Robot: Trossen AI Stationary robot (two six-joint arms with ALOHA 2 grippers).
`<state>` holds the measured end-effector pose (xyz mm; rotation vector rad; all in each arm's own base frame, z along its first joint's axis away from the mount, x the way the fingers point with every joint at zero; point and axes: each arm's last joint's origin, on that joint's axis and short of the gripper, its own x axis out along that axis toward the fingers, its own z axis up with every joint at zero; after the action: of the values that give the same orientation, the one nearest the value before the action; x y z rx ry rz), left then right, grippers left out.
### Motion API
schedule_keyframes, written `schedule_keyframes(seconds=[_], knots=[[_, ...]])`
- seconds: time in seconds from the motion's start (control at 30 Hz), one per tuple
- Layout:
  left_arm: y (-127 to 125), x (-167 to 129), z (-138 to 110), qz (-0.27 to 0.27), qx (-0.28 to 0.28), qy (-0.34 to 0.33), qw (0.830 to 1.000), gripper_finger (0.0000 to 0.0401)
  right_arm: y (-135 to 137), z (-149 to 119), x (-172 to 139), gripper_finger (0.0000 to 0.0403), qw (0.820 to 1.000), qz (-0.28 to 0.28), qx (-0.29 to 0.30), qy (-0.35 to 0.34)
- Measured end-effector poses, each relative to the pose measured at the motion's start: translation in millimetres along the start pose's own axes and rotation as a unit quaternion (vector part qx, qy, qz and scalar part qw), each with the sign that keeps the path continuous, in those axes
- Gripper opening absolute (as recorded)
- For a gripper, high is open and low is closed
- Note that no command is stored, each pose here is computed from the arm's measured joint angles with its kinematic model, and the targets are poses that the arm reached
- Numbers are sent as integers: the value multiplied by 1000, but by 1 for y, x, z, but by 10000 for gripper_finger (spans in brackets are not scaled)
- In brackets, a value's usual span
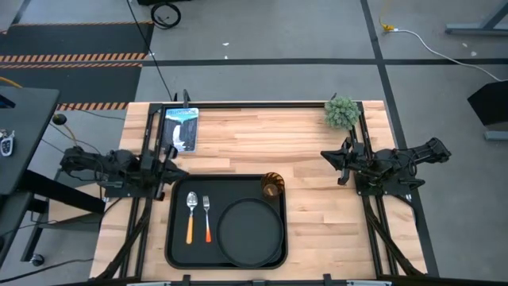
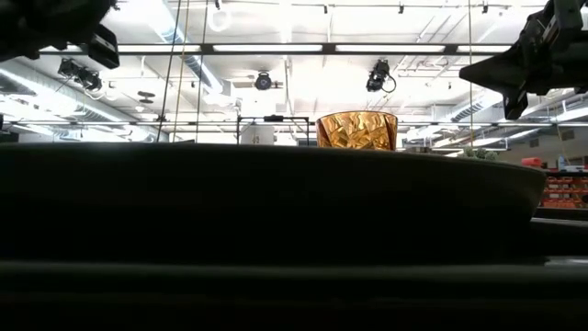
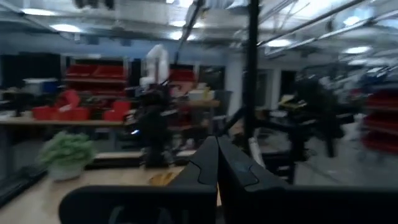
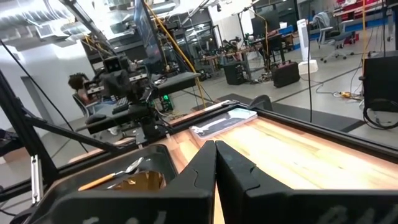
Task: Pick and place plate/cup/fork/spoon on tray
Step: Return to Home Position
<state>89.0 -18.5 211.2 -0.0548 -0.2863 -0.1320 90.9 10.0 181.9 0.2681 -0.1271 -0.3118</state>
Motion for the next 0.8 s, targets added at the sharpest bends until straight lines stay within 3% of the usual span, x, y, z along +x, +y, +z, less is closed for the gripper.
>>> schedule_keyframes(seconds=[0.27,0.8], knots=[[-1,-3,-8,-20,-33,-8,999,1,0,1,0,16,1000,0,1,-2],[-3,-3,-19,-53,-55,53,996,0,0,1,0,16,1000,0,2,-2]])
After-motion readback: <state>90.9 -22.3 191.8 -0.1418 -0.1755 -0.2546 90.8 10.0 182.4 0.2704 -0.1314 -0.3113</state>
